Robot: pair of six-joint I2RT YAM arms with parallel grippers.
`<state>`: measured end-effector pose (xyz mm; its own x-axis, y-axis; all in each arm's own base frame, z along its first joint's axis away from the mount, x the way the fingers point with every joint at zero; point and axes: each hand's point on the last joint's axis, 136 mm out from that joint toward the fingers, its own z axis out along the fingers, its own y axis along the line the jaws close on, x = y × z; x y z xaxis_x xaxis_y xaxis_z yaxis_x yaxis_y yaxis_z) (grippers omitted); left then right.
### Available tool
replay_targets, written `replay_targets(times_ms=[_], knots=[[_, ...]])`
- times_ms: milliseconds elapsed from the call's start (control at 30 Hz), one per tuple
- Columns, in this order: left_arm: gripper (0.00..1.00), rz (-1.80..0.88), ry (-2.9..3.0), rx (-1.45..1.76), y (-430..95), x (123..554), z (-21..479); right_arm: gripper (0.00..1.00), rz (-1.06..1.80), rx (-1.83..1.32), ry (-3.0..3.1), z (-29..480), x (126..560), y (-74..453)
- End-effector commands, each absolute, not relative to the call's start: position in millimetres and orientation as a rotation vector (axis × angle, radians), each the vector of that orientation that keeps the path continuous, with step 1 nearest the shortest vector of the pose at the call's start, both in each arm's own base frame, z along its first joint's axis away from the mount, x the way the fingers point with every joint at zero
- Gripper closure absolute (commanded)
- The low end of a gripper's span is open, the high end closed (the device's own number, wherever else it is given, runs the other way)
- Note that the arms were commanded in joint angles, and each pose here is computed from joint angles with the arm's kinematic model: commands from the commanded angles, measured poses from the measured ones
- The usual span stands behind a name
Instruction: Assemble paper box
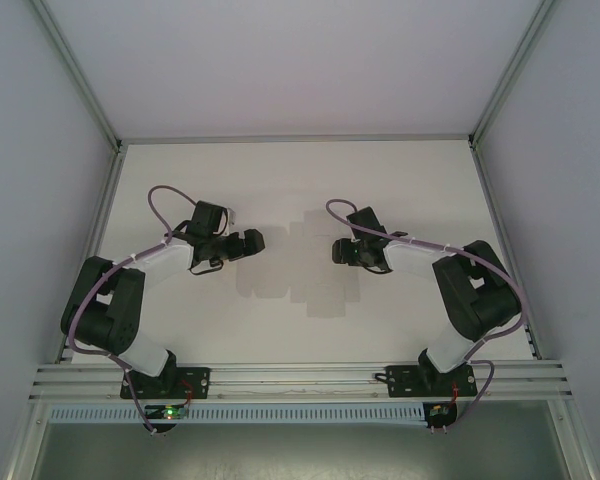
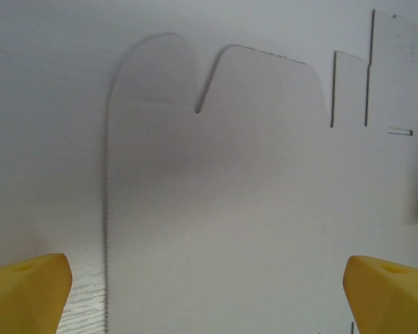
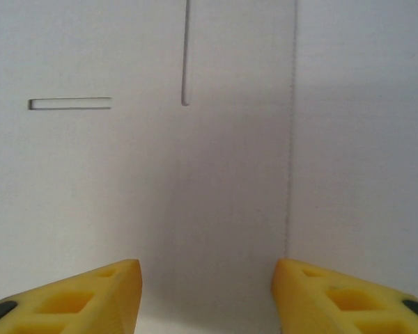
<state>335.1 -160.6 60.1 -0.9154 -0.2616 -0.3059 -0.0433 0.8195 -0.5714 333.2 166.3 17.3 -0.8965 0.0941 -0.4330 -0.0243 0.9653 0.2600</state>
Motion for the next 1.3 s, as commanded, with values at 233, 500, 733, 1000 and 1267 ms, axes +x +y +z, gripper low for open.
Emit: replay_targets(times_ms=[233,500,733,1000,1267], knots=[[0.0,-0.846,2.692,-0.234,-166.1,325.0,50.6,0.65,0.18,0.156,2.814,-28.7,291.3,126.1],[0.0,-0.825,2.778,-0.241,-165.3,316.9,31.8,0.72,0.178,0.15,2.84,-34.2,285.2,126.1],[0.0,-1.116,2.686,-0.133,-199.0,315.5,53.1,0.78,0.202,0.126,2.851,-36.3,282.5,132.0],[0.0,-1.25,2.641,-0.095,-217.4,314.0,68.2,0.81,0.237,0.118,2.859,-39.7,275.0,136.8],[0.0,-1.5,2.384,-0.028,-236.1,319.0,121.0,0.82,0.339,0.118,2.851,-37.9,267.1,145.7]])
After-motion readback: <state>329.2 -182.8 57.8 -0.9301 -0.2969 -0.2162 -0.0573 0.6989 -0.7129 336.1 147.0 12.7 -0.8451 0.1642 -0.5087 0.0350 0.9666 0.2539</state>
